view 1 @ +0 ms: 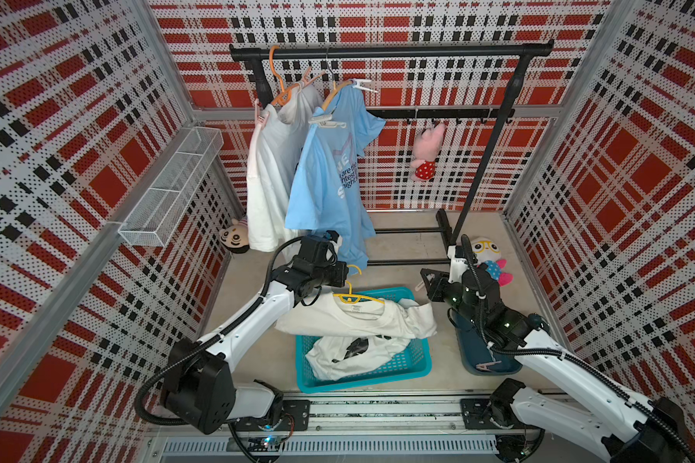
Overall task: Use clothespins to secure the t-shirt on both sides of the hanger
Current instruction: Pick up the hanger from the basket.
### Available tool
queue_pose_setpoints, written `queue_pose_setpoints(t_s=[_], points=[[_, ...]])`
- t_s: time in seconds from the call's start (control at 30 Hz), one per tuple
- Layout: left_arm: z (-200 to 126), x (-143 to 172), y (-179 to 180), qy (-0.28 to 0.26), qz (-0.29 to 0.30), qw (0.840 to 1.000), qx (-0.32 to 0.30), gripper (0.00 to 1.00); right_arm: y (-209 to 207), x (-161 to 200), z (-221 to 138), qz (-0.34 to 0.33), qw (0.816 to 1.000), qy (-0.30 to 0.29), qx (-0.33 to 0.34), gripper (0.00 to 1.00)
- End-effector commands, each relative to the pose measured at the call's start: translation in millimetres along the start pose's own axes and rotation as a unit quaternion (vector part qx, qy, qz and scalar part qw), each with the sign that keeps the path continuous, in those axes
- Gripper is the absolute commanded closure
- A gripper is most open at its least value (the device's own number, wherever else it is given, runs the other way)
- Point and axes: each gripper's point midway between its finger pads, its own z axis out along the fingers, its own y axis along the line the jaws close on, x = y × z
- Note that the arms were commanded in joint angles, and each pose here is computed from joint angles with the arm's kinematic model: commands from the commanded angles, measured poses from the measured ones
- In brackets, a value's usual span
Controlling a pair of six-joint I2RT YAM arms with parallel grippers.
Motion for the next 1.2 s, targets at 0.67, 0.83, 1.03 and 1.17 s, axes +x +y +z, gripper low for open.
queue_pose_setpoints(t_s=[0.67, 0.83, 1.03, 1.17], points=[[-200.2, -112.6, -123.6, -0.327, 0.184, 0.900, 0.223, 0.98, 110.2, -115.3, -77.6, -0.310, 0.914, -0.196, -0.171, 1.00], [-212.8, -110.4, -140.9, -0.311, 0.242, 0.884, 0.251, 0.98, 120.3, -138.6, -91.3, -0.347, 0.880, -0.203, -0.253, 1.00], [-229.7, -101.1, -159.5, -0.303, 0.278, 0.860, 0.303, 0.99, 117.6, -130.3, -117.3, -0.392, 0.818, -0.212, -0.364, 1.00], [-239.3, -98.2, -165.3, -0.309, 0.292, 0.847, 0.318, 0.99, 109.6, -120.7, -131.1, -0.391, 0.795, -0.210, -0.414, 1.00]])
